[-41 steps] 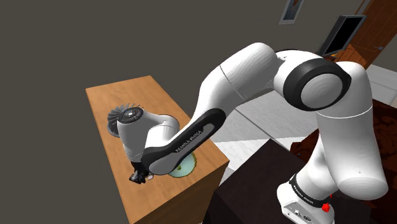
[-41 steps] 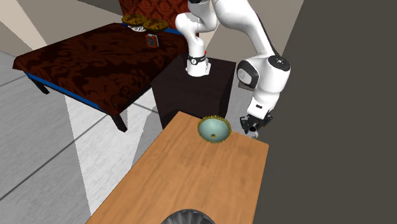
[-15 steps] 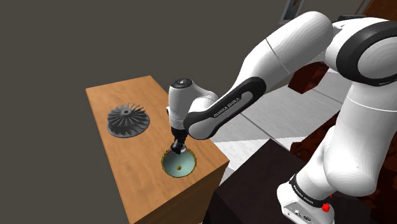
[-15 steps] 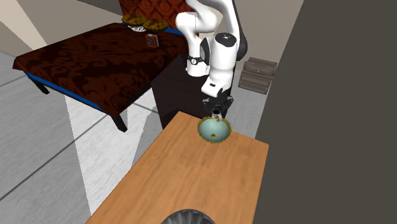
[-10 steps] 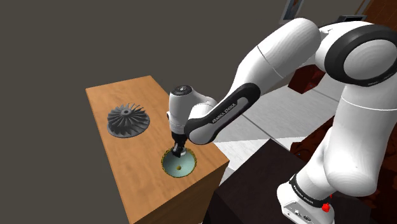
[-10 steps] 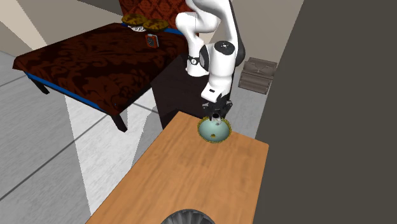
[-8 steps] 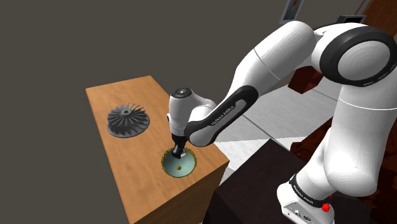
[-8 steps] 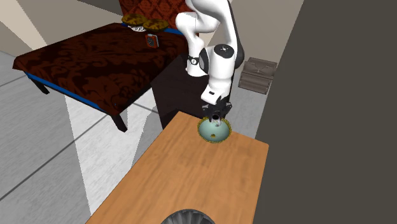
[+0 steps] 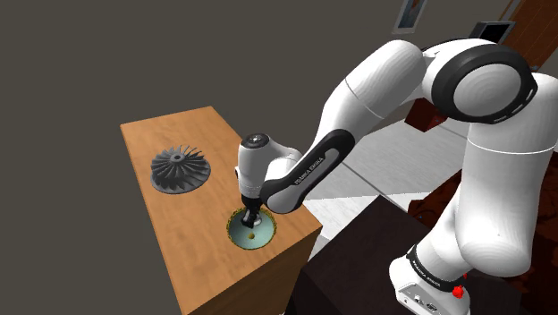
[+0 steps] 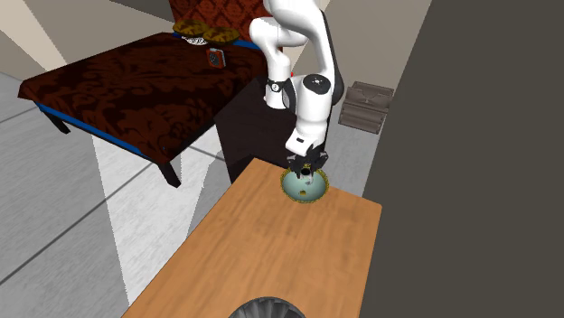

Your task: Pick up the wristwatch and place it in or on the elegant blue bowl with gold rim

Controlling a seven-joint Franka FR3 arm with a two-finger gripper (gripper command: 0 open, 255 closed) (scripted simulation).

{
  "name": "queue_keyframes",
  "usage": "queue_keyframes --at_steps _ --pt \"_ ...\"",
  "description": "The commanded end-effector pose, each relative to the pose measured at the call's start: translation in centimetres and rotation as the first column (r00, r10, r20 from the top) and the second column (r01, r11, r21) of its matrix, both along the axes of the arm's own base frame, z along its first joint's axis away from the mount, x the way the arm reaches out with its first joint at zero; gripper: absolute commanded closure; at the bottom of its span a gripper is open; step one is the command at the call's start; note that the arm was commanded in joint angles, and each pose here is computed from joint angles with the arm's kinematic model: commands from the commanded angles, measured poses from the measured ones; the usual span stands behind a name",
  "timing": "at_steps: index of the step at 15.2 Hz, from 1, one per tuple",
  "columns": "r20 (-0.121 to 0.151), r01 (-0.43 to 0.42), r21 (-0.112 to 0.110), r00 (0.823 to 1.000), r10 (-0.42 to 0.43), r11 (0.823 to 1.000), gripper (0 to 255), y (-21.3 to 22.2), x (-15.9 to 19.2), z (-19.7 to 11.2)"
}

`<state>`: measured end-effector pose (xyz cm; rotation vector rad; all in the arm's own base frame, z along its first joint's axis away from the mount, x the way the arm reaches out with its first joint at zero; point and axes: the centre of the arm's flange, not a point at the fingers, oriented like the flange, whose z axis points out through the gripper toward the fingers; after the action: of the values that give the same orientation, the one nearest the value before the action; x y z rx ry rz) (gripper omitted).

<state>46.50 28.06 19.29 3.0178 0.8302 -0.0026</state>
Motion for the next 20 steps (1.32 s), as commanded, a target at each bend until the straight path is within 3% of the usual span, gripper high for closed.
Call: queue_keyframes --at_steps 1,4,5,10,14,20 --pt "0.0 0.0 0.0 1.0 0.0 1.0 255 0.0 0.0 0.0" --pt "0.0 0.0 0.0 1.0 0.0 1.0 255 0.0 0.0 0.0" --pt "0.0 0.0 0.0 1.0 0.0 1.0 0 0.0 0.0 0.0" --pt "0.0 0.0 0.0 1.0 0.0 1.0 0 0.0 0.0 0.0" --pt "0.0 0.0 0.0 1.0 0.0 1.0 0 0.1 0.0 5.0" --pt "0.0 0.0 0.0 1.0 0.0 1.0 0 0.1 0.0 5.0"
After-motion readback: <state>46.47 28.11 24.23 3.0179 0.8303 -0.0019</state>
